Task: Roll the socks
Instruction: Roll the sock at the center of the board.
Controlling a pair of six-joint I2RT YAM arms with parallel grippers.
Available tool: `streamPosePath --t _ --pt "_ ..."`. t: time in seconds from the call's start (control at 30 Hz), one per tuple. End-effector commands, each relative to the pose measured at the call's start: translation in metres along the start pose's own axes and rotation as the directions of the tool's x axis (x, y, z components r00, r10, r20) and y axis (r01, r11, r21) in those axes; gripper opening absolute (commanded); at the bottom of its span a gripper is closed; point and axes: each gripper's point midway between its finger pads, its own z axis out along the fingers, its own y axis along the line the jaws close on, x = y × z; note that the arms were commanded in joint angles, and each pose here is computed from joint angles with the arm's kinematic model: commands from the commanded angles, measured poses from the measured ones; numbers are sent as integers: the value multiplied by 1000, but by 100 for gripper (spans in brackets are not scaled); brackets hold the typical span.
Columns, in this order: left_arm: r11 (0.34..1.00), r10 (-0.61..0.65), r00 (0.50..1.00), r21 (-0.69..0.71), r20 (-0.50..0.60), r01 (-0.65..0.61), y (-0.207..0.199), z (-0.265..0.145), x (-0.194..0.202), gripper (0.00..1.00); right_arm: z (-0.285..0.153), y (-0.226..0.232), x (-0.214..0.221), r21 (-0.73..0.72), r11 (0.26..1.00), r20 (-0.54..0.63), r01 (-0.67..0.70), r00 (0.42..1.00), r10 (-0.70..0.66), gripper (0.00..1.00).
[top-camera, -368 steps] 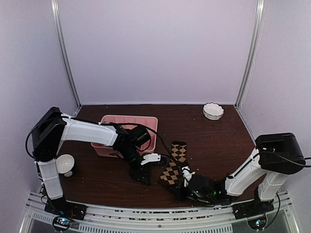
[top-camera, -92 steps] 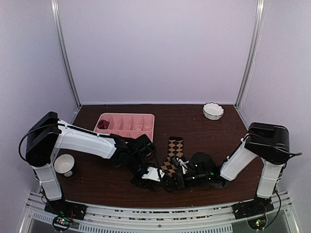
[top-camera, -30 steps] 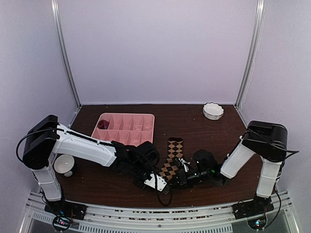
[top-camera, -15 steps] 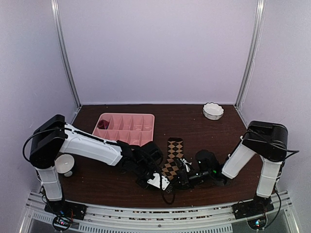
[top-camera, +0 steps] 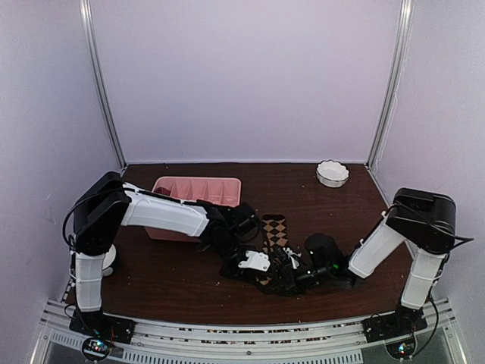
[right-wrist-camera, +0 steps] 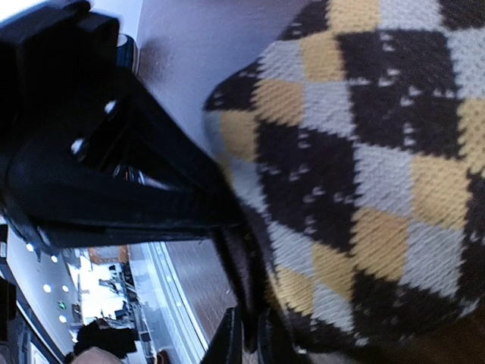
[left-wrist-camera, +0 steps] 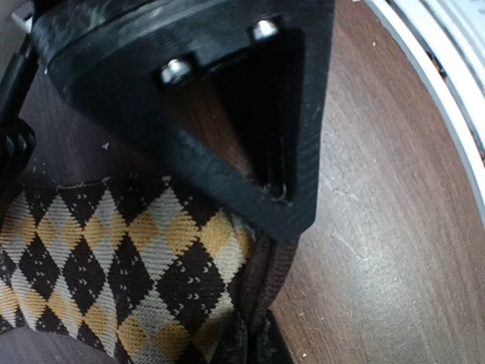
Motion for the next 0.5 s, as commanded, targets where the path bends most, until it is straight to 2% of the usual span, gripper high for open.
streamPosePath --t 0.0,0.1,0.2,0.27,0.4,0.43,0.47 --pt "962 -167 982 204 -87 182 -36 15 28 0 -9 -41 19 222 974 -52 33 998 -22 12" --pt "920 -228 969 307 -92 245 -51 18 25 0 -17 -38 12 266 959 -23 100 995 -98 20" --pt "871 -292 950 380 -111 312 -61 17 23 0 -31 -24 4 317 917 24 242 964 -263 28" --pt "830 -345 932 428 -110 357 -66 14 19 0 -42 -17 1 374 864 50 338 922 -383 35" --pt "717 -452 878 521 -158 463 -75 11 17 0 -65 -5 6 505 704 70 498 790 -609 43" --pt "690 -468 866 540 -175 482 -78 11 17 0 -70 -6 7 530 682 70 505 775 -628 50" --pt "673 -479 857 548 -188 497 -78 12 17 0 -74 -11 10 552 661 63 509 765 -642 76"
